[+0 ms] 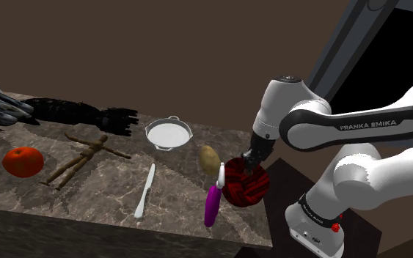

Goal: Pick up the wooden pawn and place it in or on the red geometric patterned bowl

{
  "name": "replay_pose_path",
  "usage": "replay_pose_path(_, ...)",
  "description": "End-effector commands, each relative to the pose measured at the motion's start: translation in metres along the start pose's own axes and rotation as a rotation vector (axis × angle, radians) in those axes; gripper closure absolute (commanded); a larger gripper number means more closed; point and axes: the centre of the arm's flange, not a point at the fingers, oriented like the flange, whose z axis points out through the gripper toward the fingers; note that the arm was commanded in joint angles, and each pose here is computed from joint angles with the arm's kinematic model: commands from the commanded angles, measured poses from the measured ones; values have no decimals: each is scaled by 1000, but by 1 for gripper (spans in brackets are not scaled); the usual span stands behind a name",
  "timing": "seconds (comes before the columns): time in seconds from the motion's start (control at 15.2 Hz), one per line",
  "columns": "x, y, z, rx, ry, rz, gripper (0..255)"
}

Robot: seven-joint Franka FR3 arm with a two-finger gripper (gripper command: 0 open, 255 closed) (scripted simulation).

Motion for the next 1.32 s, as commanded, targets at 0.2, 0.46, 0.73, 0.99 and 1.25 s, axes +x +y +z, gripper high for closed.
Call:
replay_pose_path(0.2, -2, -1, 9, 0, 1, 0, 255)
replay_pose_path(0.46, -2, -1, 9, 0, 1, 0, 255)
replay_pose_path(0.73, -2, -1, 9, 0, 1, 0, 0)
replay_pose_path(0.99, -2, -1, -4, 0, 1, 0, 0)
replay_pose_path(1.25, -2, -1, -41, 0, 1, 0, 0)
